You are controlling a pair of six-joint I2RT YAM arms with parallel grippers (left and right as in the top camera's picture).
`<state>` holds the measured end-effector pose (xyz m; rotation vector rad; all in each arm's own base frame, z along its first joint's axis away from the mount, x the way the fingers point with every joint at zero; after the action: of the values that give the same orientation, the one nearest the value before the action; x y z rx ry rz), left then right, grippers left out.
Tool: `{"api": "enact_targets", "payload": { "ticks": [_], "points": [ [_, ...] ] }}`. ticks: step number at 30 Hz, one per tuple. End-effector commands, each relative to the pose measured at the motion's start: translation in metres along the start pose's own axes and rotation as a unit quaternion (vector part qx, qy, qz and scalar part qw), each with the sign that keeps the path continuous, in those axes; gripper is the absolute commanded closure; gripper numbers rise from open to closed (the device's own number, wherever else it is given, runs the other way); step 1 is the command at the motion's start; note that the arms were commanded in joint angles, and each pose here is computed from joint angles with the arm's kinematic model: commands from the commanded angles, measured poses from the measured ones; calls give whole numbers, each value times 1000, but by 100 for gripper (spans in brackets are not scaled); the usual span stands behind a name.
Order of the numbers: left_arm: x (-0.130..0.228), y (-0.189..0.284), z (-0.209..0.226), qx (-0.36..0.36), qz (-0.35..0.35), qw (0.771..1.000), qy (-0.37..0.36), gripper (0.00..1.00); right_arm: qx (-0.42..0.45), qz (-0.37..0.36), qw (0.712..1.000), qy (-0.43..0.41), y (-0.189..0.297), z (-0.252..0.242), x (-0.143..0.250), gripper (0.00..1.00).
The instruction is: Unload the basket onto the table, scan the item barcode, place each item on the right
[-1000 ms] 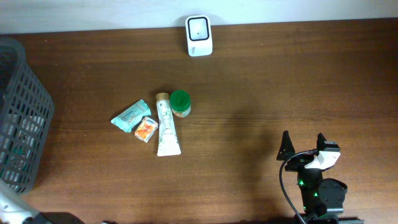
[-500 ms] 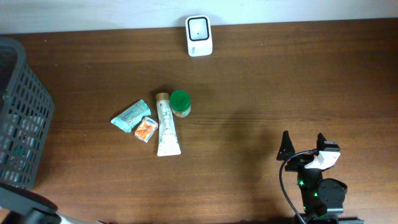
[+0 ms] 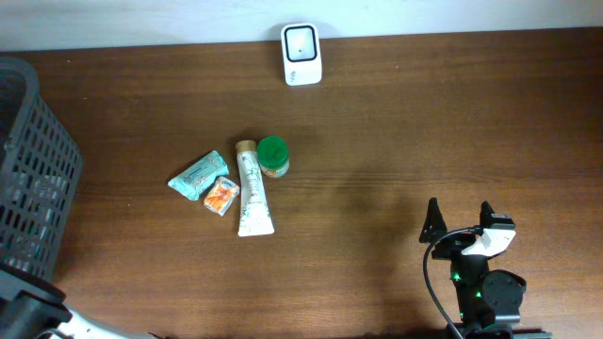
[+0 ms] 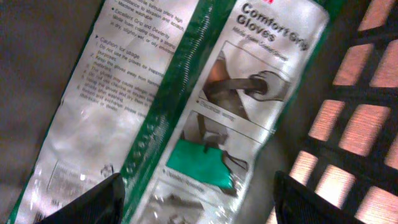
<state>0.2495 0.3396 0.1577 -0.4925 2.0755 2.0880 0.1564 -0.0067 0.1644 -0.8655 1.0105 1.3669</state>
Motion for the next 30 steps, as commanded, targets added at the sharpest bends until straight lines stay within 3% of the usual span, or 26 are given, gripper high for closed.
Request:
{"api": "enact_targets", "payload": {
  "ticks": [1,7,12,15,18,19,25,30],
  "points": [
    [9,-25,3,12,25,999,-19,27,7,-1,1000,-3,0,-2,1,2],
    [19,-51,8,18,56,998,-13,28,7,-1,1000,-3,0,-2,1,2],
    [29,-70,12,13,92,996,-10,38,7,-1,1000,-3,0,-2,1,2],
    [31,-74,12,15,98,995,-10,58,7,-1,1000,-3,0,-2,1,2],
    [33,-73,14,3,109,994,-11,94,7,-1,1000,-3,0,-2,1,2],
    [33,-73,14,4,110,994,-11,99,7,-1,1000,-3,0,-2,1,2],
    [29,-64,14,-5,105,994,11,100,7,-1,1000,-3,0,-2,1,2],
    [1,-4,21,-71,45,996,16,100,7,-1,1000,-3,0,-2,1,2]
  ]
}}
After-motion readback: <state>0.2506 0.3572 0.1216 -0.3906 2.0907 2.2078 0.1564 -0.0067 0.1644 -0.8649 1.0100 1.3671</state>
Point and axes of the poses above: each gripper's point midway between its finger pads, its own y axis back along the fingers, its own z axis along the line the jaws close on, x = y × z, the point moved 9 cm from there along y, back along the fingers, and after that the axes turned 10 degrees about -y, right-handed, at the moved point
